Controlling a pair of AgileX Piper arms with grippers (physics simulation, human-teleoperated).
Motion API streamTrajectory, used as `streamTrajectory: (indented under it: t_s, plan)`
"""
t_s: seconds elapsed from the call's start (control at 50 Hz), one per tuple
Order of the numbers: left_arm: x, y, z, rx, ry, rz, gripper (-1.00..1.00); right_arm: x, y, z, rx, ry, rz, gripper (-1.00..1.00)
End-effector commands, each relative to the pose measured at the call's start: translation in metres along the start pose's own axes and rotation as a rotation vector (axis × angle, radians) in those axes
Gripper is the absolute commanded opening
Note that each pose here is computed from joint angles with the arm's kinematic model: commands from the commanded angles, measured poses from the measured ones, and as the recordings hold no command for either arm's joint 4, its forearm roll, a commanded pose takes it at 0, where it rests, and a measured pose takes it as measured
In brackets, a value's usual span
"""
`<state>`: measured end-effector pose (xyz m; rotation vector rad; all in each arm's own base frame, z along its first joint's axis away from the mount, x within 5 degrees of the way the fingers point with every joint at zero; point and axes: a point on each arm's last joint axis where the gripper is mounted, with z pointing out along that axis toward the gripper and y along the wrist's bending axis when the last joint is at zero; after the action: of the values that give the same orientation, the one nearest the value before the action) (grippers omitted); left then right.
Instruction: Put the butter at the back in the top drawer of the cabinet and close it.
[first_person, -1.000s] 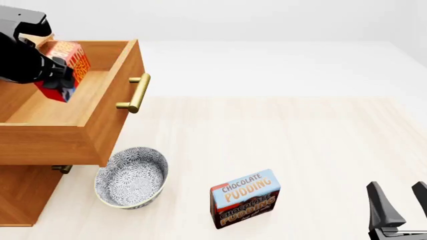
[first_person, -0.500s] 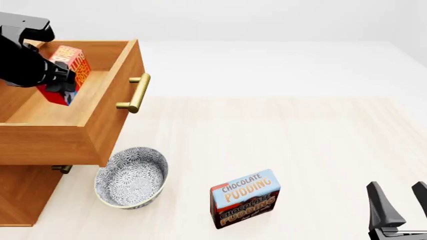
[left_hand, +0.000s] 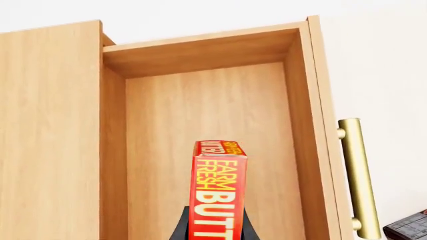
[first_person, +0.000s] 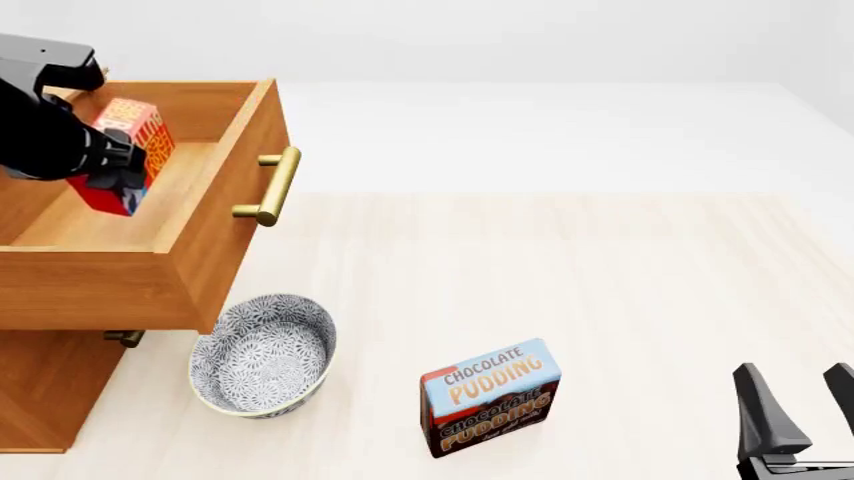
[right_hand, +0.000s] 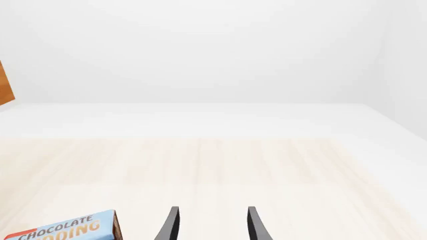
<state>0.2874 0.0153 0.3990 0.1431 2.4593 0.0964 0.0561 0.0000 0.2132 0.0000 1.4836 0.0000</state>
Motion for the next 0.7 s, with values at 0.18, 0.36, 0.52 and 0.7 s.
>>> streamTrajectory:
  t_s: [0.18,0.36,0.52,0.7]
  plan:
    - [0.001,0.006,0.003,-0.015,-0.007,-0.007,-1.00,0.000,0.000,0.000,0.000,0.000,0.000,1.00]
    - [0.002,0.007,0.006,-0.017,-0.006,-0.014,-1.00,0.000,0.000,0.000,0.000,0.000,0.000,1.00]
    - [0.004,0.007,0.009,-0.018,-0.001,-0.017,-1.00,0.000,0.000,0.000,0.000,0.000,0.000,1.00]
    - [0.004,0.007,0.012,-0.016,0.002,-0.024,-1.00,0.000,0.000,0.000,0.000,0.000,0.000,1.00]
